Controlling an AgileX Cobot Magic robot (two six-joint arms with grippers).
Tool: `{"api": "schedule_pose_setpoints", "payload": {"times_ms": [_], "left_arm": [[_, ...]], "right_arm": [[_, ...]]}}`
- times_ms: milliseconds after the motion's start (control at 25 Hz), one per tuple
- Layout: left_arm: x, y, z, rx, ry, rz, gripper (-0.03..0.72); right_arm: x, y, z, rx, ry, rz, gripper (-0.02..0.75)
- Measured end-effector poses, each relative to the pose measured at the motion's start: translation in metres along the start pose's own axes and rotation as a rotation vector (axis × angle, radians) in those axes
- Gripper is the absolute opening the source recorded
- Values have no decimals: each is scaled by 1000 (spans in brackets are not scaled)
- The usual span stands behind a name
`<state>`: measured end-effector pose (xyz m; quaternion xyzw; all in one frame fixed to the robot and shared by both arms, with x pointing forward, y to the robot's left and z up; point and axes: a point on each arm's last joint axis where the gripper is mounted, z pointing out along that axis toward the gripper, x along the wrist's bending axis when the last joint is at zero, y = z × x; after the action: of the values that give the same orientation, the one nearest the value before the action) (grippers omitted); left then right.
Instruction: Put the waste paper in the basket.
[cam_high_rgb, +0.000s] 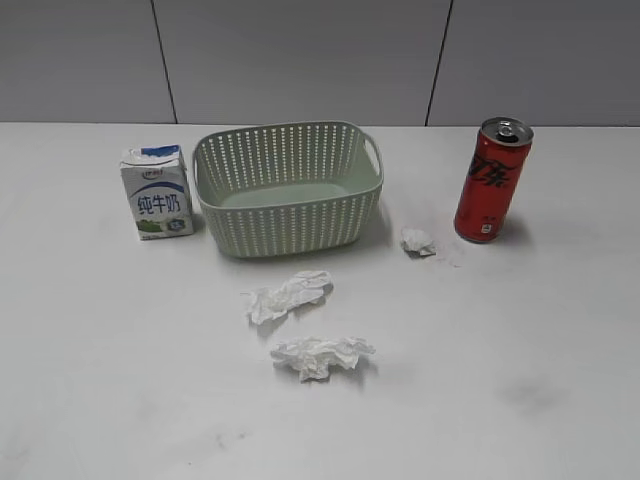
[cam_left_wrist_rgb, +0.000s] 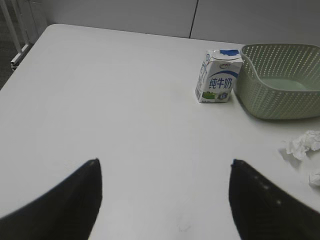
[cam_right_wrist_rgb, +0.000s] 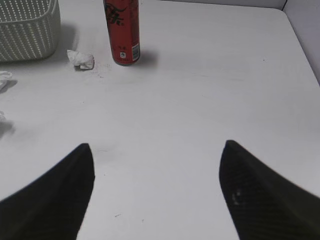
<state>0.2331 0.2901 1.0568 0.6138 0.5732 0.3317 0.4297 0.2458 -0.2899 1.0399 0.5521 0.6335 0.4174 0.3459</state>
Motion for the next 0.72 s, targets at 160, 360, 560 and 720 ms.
{"api": "schedule_pose_setpoints", "payload": {"times_ms": [160, 360, 560, 720], "left_arm": [[0, 0, 0, 0, 0, 0, 587], [0, 0, 0, 0, 0, 0, 587], [0, 0, 0, 0, 0, 0, 587], [0, 0, 0, 0, 0, 0, 587]], "right_arm": [[0, 0, 0, 0, 0, 0, 589], [0, 0, 0, 1, -1, -1, 589], [-1, 4, 11, 85, 0, 7, 589], [0, 12, 31, 208, 35, -1, 589]]}}
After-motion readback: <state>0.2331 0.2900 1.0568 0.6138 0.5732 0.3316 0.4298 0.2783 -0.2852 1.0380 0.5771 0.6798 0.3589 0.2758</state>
